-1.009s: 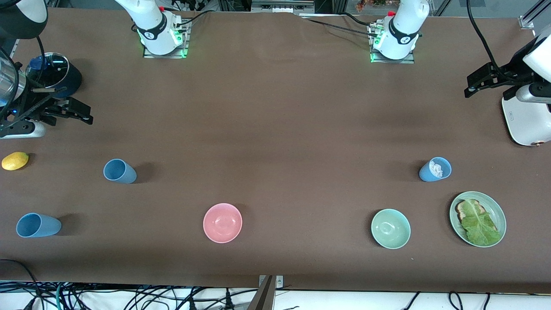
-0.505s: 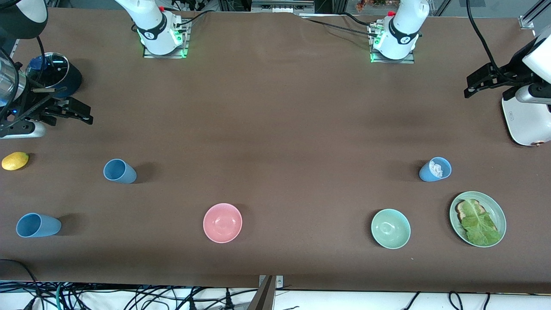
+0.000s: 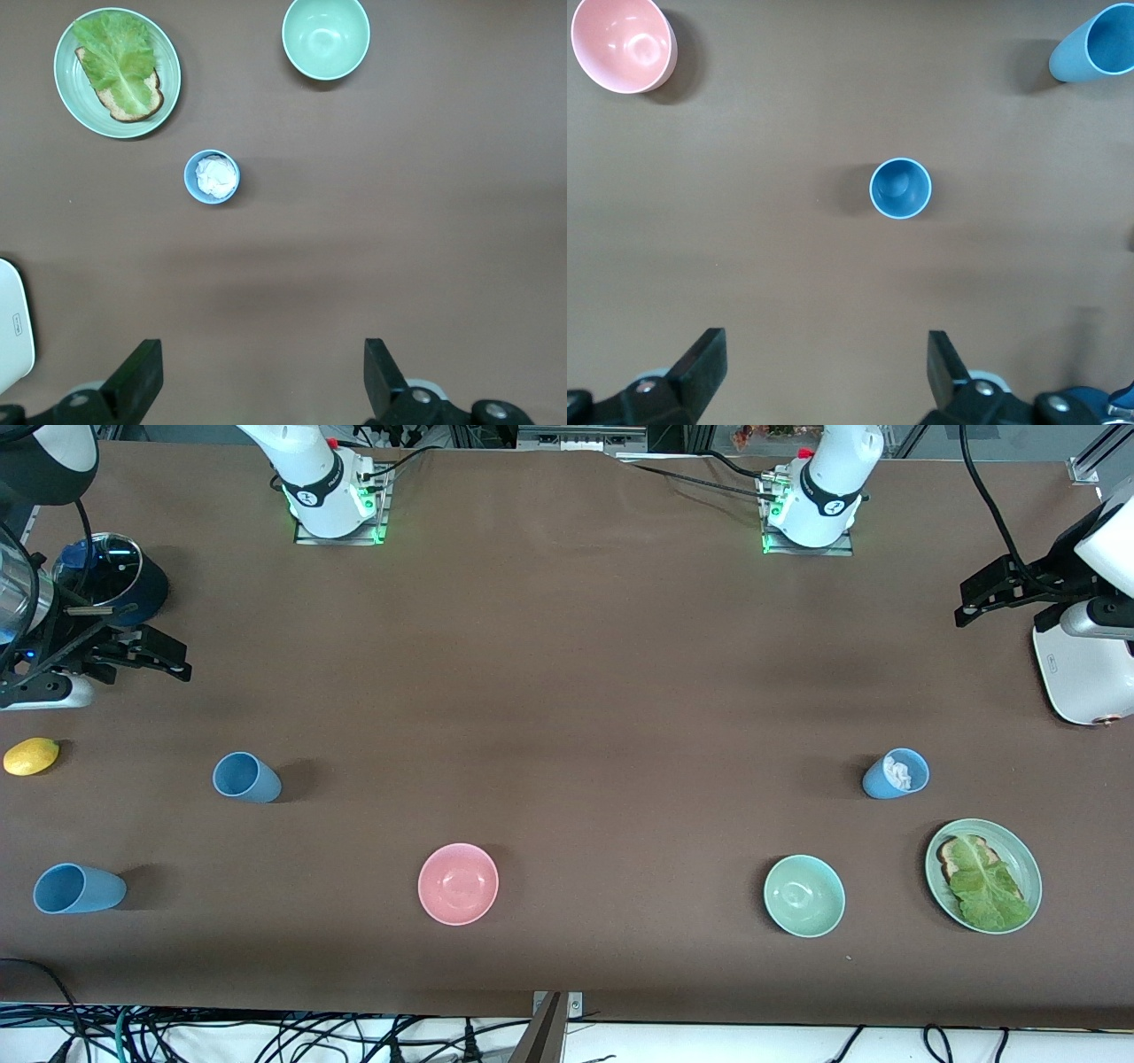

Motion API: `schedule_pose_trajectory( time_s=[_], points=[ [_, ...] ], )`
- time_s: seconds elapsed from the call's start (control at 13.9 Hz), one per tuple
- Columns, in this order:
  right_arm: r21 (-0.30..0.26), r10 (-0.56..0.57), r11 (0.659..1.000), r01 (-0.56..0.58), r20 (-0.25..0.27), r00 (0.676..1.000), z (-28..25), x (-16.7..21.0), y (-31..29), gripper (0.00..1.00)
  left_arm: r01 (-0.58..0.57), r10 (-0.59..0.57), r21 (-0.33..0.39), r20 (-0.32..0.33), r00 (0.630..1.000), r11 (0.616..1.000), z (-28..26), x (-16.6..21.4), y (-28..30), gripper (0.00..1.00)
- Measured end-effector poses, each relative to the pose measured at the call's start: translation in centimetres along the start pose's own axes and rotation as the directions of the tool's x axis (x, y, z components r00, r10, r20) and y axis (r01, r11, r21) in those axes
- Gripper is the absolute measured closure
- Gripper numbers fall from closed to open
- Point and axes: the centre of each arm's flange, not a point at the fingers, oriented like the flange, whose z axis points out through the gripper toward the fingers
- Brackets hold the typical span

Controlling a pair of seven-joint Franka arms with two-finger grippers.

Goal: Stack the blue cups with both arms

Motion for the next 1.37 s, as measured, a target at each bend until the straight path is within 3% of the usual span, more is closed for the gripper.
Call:
schedule_pose_trajectory(
  time_s=[1.37],
  points=[
    [0.000, -0.004, 1.000, 0.004, -0.008, 1.000, -0.33, 0.03, -0.29, 0.00, -0.001, 0.001, 0.000, 0.000, 1.000, 1.000, 0.00, 0.00, 0.04, 0.00]
  ],
)
